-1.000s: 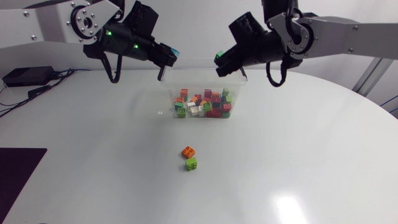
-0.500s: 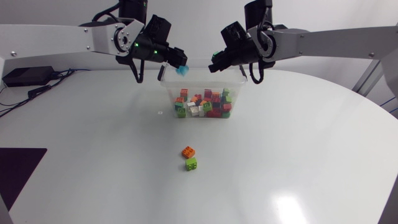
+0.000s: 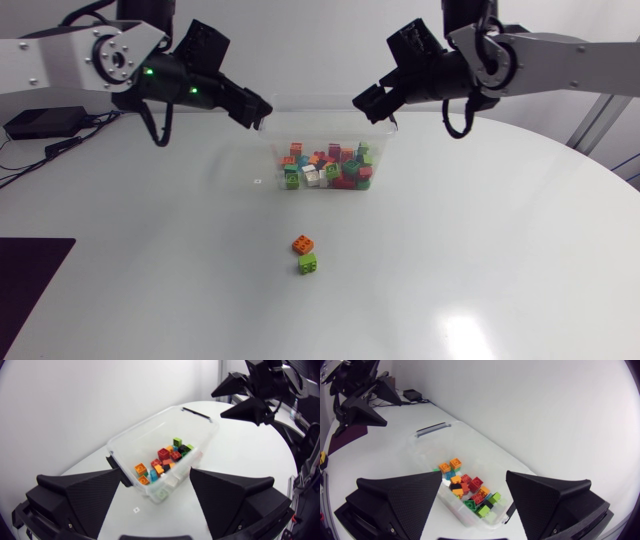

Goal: Place the duplo bricks in the container

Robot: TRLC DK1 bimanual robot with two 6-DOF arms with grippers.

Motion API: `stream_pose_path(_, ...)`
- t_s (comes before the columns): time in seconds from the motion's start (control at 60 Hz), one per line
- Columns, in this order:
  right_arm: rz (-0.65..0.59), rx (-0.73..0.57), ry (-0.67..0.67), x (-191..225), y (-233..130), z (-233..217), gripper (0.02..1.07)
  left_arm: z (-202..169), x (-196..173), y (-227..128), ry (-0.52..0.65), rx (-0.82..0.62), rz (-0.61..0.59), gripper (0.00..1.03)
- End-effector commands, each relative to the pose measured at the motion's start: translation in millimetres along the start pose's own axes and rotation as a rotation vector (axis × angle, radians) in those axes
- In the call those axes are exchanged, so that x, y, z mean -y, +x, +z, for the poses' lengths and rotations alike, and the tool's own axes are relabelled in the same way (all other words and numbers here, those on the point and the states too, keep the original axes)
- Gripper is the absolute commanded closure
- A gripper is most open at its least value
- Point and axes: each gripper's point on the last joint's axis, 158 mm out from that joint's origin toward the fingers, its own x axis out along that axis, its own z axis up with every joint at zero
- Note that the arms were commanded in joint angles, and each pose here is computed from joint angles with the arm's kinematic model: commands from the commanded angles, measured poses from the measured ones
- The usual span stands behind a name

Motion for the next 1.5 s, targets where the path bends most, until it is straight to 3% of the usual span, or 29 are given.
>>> stream_pose_path(0.0,0.079,-0.039,-0.066,-36,-18,-19,0.11,-28,26,-17,0.096,-0.057,-0.069,0.07)
stream_pose_path(0.167,0.276,-0.116,-0.196,-117,-39,-63,0.11,-76,57,-28,0.237,-0.111,-0.136,0.07)
stream_pose_path(0.433,0.514,-0.173,-0.284,-193,-48,-122,0.11,-160,98,6,0.394,-0.207,-0.362,0.07)
stream_pose_path(0.717,0.635,-0.266,-0.309,-220,-25,-172,0.11,-194,130,46,0.528,-0.208,-0.534,0.07)
stream_pose_path(0.883,0.704,-0.312,-0.329,-239,-12,-195,0.11,-195,140,59,0.552,-0.175,-0.592,0.07)
stream_pose_path(1.3,0.749,-0.329,-0.351,-247,19,-210,0.12,-209,156,86,0.618,-0.167,-0.709,0.07)
stream_pose_path(1.483,0.768,-0.329,-0.364,-255,23,-208,0.25,-208,164,87,0.638,-0.146,-0.755,0.07)
